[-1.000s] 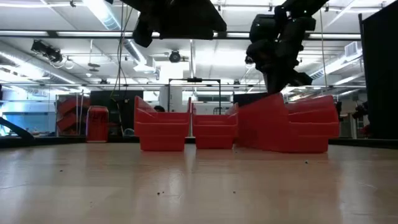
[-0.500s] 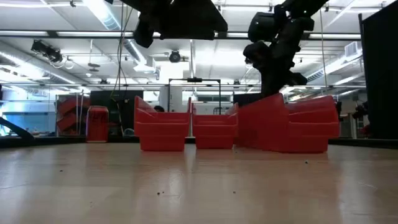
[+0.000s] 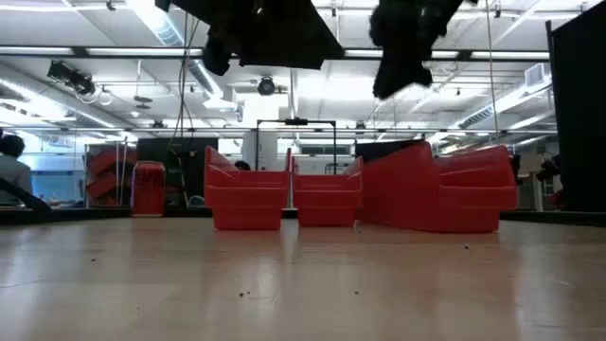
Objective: Sort silverware
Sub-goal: Return to Home Position
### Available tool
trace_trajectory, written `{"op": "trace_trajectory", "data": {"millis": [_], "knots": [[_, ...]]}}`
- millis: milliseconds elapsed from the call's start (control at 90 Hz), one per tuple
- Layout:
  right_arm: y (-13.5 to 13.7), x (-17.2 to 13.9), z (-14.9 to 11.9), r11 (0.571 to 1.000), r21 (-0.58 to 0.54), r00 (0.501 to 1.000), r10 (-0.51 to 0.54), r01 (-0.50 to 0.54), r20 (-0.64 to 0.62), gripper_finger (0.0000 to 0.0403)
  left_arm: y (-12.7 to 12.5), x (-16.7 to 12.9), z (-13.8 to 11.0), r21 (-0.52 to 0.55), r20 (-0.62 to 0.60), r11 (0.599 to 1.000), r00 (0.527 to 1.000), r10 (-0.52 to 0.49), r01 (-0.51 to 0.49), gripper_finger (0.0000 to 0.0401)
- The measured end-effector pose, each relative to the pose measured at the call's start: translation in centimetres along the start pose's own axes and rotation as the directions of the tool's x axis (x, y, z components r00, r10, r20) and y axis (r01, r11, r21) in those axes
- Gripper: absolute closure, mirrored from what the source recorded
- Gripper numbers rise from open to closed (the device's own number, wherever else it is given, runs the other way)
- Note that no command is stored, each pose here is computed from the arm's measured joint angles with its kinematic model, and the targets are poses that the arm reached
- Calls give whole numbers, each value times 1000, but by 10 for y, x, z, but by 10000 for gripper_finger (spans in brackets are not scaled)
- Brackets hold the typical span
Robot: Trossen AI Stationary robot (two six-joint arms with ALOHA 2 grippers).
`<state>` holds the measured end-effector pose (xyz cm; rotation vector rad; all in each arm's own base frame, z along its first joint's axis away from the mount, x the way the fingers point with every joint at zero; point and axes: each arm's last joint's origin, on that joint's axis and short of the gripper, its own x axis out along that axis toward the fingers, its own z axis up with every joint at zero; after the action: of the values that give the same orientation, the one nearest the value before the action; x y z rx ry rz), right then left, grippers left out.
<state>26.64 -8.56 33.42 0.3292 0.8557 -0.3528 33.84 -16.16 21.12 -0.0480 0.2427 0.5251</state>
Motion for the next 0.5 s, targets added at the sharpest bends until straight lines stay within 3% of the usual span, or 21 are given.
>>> {"op": "trace_trajectory", "data": {"millis": [144, 289, 378, 500], "knots": [[44, -21, -12, 982, -189, 998, -7, 19, 67, 305, 0, 0, 0, 4, 0, 1000, 1000, 0, 0, 292], [95, -34, -33, 940, -339, 993, 77, -42, 88, 334, -1, 0, 0, 3, -8, 1000, 1000, -25, 25, 292], [127, -40, -45, 907, -411, 974, 172, -97, 150, 351, -6, -1, 5, 3, 3, 991, 991, -136, 136, 296], [160, -40, -69, 856, -478, 931, 315, -195, 184, 374, -18, -11, 18, 52, 89, 945, 941, -326, 322, 305]]}}
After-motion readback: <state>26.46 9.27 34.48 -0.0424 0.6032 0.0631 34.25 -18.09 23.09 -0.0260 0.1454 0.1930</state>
